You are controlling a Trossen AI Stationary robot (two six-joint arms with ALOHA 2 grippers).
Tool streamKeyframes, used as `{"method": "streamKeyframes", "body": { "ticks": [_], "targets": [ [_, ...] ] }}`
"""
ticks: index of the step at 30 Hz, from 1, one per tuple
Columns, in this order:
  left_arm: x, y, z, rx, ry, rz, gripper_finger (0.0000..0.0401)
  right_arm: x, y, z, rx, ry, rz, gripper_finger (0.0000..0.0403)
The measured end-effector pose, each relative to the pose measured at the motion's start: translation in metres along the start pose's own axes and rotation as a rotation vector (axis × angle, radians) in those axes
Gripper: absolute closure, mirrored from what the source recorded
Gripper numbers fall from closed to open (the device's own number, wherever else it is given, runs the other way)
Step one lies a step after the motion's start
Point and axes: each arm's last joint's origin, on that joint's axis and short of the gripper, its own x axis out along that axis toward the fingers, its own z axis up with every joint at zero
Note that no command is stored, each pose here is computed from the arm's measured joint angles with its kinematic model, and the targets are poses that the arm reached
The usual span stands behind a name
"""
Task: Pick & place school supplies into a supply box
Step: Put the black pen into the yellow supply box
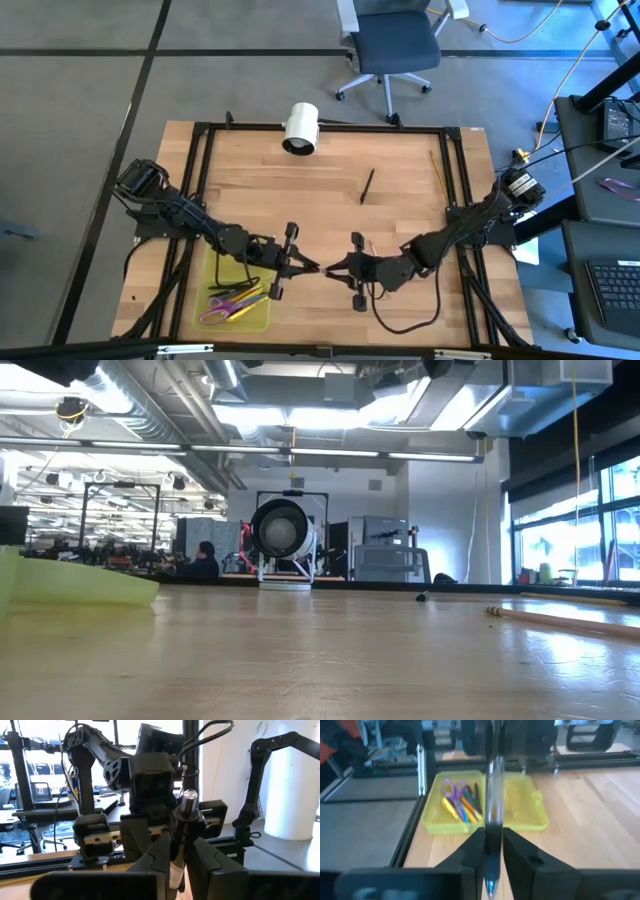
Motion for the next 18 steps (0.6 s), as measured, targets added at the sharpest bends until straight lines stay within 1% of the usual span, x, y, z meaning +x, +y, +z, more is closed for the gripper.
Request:
{"method": "streamKeyframes", "body": {
  "ticks": [2,5,10,14,18],
  "targets": [
    [0.0,0.0,0.0,-0.003,0.0,-0.003,0.0366,0.0,0.0,-0.003,0.014,0.034,0.006,0.0312],
    [0.0,0.0,-0.001,-0.001,0.008,-0.002,0.0359,-0.001,-0.004,-0.013,0.064,0.133,-0.027,0.0279],
    [0.0,0.0,-0.005,0.01,0.056,0.021,0.0373,-0.006,-0.015,-0.035,0.164,0.337,-0.151,0.0232],
    [-0.002,0.001,-0.012,0.015,0.159,0.049,0.0374,-0.011,-0.029,-0.048,0.314,0.468,-0.29,0.0215],
    [-0.005,0.002,-0.01,-0.067,0.324,0.065,0.0373,-0.016,-0.045,-0.057,0.423,0.617,-0.389,0.0213]
  ]
}}
